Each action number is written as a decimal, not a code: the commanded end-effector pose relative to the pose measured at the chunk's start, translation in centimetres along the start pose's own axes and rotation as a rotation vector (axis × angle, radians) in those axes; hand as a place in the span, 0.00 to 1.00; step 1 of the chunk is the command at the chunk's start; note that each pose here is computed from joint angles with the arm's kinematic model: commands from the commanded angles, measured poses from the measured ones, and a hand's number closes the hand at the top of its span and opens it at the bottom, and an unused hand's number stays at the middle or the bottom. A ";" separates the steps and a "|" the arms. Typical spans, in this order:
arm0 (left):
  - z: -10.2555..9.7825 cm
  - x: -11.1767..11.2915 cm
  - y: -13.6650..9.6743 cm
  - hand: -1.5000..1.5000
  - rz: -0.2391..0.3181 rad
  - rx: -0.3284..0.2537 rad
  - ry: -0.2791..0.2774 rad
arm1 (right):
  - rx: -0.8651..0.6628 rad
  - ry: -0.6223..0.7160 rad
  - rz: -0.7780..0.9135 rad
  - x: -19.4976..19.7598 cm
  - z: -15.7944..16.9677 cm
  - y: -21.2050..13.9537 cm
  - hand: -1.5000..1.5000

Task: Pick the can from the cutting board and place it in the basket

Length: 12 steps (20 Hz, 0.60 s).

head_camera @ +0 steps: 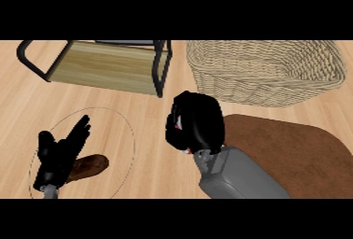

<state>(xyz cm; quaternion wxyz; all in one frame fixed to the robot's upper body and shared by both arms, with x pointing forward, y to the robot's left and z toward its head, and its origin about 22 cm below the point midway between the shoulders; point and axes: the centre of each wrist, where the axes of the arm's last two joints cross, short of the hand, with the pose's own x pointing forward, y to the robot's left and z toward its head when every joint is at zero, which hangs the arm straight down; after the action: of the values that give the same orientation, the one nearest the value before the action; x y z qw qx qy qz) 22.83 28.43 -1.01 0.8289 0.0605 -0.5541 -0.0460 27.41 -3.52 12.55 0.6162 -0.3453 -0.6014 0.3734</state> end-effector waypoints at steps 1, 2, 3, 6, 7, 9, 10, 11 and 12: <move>0.9 -3.6 0.2 0.50 0.003 -0.006 0.147 | -0.211 -0.036 -0.317 3.2 1.3 -3.5 1.00; 0.4 -3.1 0.0 0.50 0.011 -0.001 0.134 | -0.268 -0.032 -0.303 4.2 0.9 -3.4 1.00; 0.4 -3.6 -0.2 0.50 0.000 0.006 0.146 | -0.299 -0.039 -0.321 5.3 1.0 -4.6 1.00; 0.8 -3.1 -1.8 0.50 0.012 -0.006 0.163 | -0.351 -0.002 -0.373 7.1 1.5 -5.7 1.00; 0.3 -3.3 -0.5 0.50 0.001 0.017 0.152 | -0.382 0.004 -0.402 7.5 0.9 -7.5 1.00; 0.5 -3.7 0.7 0.50 0.021 0.022 0.163 | -0.424 0.036 -0.365 9.4 0.2 -10.3 1.00; 1.7 -4.2 0.0 0.50 0.013 -0.002 0.177 | -0.454 0.071 -0.345 9.4 -0.5 -9.5 1.00; 0.3 -3.8 0.2 0.50 0.002 0.018 0.171 | -0.449 0.068 -0.338 9.8 -0.7 -9.7 1.00; 1.4 -4.0 1.6 0.50 0.023 0.031 0.168 | -0.487 0.089 -0.372 10.4 -0.9 -12.0 1.00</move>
<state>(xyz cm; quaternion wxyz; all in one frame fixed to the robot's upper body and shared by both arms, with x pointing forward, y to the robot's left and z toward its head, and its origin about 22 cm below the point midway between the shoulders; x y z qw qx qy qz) 22.27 29.12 -1.24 0.8338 0.0674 -0.5465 -0.0402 28.46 -0.67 23.89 0.5484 -0.3691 -0.7309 0.1697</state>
